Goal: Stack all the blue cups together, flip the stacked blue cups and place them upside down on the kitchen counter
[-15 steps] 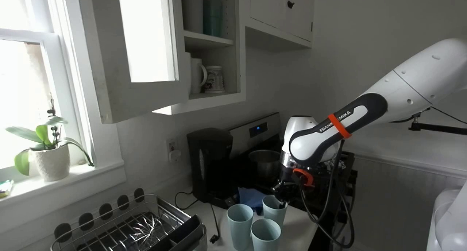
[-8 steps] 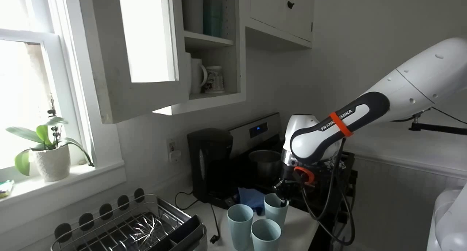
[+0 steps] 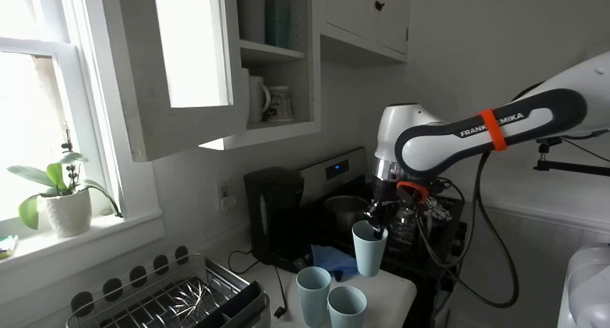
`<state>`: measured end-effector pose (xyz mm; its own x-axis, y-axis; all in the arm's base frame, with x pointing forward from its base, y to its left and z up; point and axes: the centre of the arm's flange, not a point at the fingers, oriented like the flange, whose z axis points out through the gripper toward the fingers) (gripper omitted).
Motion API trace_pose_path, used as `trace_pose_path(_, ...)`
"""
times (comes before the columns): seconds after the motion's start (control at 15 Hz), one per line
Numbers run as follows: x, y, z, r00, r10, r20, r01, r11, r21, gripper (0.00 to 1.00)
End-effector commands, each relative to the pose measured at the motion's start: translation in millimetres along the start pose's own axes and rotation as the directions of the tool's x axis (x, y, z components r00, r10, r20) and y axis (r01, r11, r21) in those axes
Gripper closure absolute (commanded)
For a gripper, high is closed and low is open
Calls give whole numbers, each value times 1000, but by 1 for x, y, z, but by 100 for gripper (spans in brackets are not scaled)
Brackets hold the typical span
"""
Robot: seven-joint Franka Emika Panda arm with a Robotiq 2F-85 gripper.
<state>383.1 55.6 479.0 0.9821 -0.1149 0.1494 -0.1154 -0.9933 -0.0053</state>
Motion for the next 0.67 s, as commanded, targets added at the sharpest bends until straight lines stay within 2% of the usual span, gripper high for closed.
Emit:
trace_pose_path(0.0,-8,-34,-57,989,-138,-50,137,990,-25,99)
trace_pose_path(0.33,-4,-84,-76,947,-311,-81,314,949,27,99)
trace_pose_path(0.6,-2,-98,-62,924,-382,-5,382,922,68,99)
